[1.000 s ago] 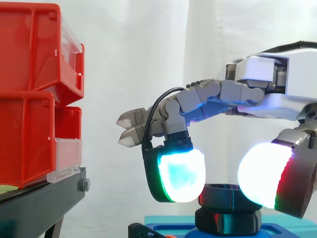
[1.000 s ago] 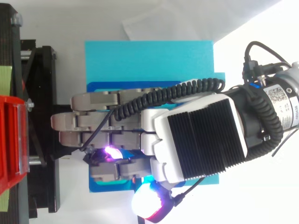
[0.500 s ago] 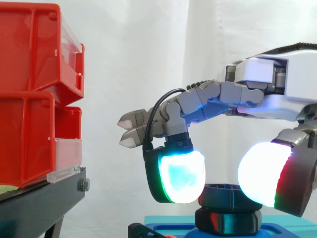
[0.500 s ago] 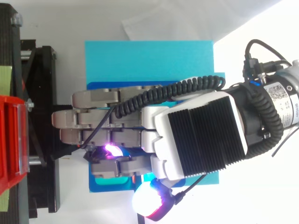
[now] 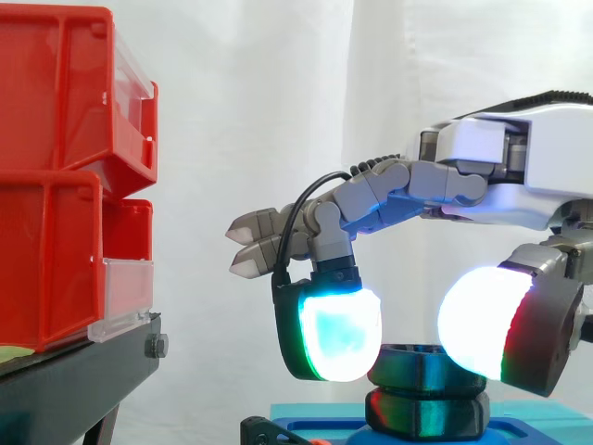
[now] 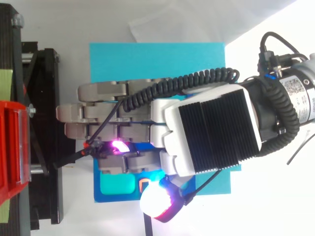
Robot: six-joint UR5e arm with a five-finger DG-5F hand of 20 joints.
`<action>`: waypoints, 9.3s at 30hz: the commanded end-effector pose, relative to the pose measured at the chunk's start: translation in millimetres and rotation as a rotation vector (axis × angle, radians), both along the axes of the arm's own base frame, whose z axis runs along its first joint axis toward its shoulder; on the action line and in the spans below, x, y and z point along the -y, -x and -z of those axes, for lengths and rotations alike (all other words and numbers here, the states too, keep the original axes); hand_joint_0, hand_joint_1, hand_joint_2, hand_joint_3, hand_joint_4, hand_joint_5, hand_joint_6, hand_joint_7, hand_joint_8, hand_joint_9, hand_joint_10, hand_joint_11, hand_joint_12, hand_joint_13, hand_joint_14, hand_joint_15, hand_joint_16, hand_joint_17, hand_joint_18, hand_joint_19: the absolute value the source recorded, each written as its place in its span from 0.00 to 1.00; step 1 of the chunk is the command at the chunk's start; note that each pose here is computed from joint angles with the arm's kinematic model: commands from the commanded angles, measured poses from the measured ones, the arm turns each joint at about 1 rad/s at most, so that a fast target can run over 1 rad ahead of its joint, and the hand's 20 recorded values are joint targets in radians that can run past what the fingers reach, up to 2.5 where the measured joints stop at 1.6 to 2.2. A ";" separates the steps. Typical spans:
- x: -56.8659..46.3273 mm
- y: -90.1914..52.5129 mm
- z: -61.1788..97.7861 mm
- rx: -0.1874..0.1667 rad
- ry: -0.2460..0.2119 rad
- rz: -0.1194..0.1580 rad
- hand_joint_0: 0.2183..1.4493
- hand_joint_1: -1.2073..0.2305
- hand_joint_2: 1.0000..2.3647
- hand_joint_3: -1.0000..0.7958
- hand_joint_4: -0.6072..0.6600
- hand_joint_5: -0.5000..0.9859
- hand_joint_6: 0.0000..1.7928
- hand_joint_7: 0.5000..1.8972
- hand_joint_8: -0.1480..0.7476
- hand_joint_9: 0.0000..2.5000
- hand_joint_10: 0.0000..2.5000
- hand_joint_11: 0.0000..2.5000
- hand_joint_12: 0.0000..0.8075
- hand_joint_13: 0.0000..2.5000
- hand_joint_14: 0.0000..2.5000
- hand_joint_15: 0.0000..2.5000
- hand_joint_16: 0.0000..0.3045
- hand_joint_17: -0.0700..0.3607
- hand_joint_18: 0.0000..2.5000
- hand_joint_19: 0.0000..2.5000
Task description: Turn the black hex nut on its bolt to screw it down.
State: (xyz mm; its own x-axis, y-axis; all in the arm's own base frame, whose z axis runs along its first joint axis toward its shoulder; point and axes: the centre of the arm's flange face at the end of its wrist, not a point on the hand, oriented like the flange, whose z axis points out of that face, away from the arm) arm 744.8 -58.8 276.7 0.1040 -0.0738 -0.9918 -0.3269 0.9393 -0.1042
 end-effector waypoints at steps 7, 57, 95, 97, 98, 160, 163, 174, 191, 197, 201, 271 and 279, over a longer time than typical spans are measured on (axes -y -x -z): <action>15.1 2.5 0.1 -0.001 0.003 -0.002 0.20 0.66 0.00 0.28 0.67 0.24 0.39 0.51 0.47 0.19 0.00 0.00 0.42 0.08 0.00 0.00 0.19 0.47 0.13 0.02; -27.7 -6.4 -6.3 0.056 -0.014 -0.049 0.16 0.47 0.00 0.28 0.69 0.23 0.32 0.58 0.48 0.16 0.00 0.00 0.46 0.07 0.00 0.00 0.21 0.50 0.13 0.01; -21.5 -27.5 -18.6 -0.028 0.035 -0.101 0.12 0.65 0.00 0.28 0.71 0.23 0.30 0.57 0.50 0.16 0.00 0.00 0.49 0.07 0.00 0.00 0.23 0.54 0.13 0.02; -20.2 -25.7 -20.6 -0.048 0.053 -0.099 0.09 0.65 0.00 0.28 0.73 0.23 0.28 0.60 0.51 0.16 0.00 0.00 0.51 0.07 0.00 0.00 0.24 0.55 0.14 0.02; -17.7 -24.2 -19.8 -0.060 0.062 -0.096 0.08 0.66 0.00 0.28 0.74 0.23 0.28 0.58 0.52 0.16 0.00 0.00 0.52 0.07 0.00 0.00 0.25 0.56 0.14 0.02; 20.3 -10.8 -28.2 -0.123 0.153 -0.095 0.18 0.46 0.00 0.28 0.62 0.19 0.28 0.32 0.42 0.10 0.00 0.00 0.42 0.01 0.00 0.00 0.20 0.48 0.06 0.02; 20.3 -10.3 -30.0 -0.129 0.157 -0.095 0.14 0.49 0.00 0.28 0.63 0.19 0.28 0.32 0.45 0.10 0.00 0.00 0.45 0.02 0.00 0.00 0.22 0.51 0.07 0.02; 21.6 -7.3 -27.9 -0.149 0.170 -0.096 0.06 0.56 0.00 0.28 0.67 0.19 0.28 0.32 0.50 0.11 0.00 0.00 0.51 0.03 0.00 0.00 0.25 0.57 0.09 0.02; 27.3 -2.5 -29.6 -0.167 0.170 -0.102 0.21 0.44 0.00 0.28 0.62 0.20 0.28 0.32 0.42 0.13 0.00 0.00 0.41 0.03 0.00 0.00 0.19 0.47 0.08 0.01; 27.3 -2.5 -29.6 -0.167 0.170 -0.102 0.17 0.44 0.00 0.28 0.65 0.21 0.28 0.35 0.44 0.13 0.00 0.00 0.43 0.04 0.00 0.00 0.21 0.49 0.09 0.01; 29.5 -2.3 -29.6 -0.168 0.170 -0.099 0.16 0.44 0.00 0.28 0.66 0.21 0.28 0.38 0.45 0.13 0.00 0.00 0.44 0.04 0.00 0.00 0.21 0.49 0.10 0.01; 28.4 -8.0 -41.0 -0.133 0.160 -0.097 0.07 0.50 0.00 0.28 0.67 0.18 0.28 0.35 0.48 0.10 0.00 0.00 0.51 0.02 0.00 0.00 0.25 0.56 0.10 0.01; 25.9 -12.9 -75.5 -0.110 0.163 -0.100 0.08 0.52 0.00 0.28 0.65 0.17 0.28 0.30 0.47 0.09 0.00 0.00 0.50 0.02 0.00 0.00 0.25 0.56 0.09 0.01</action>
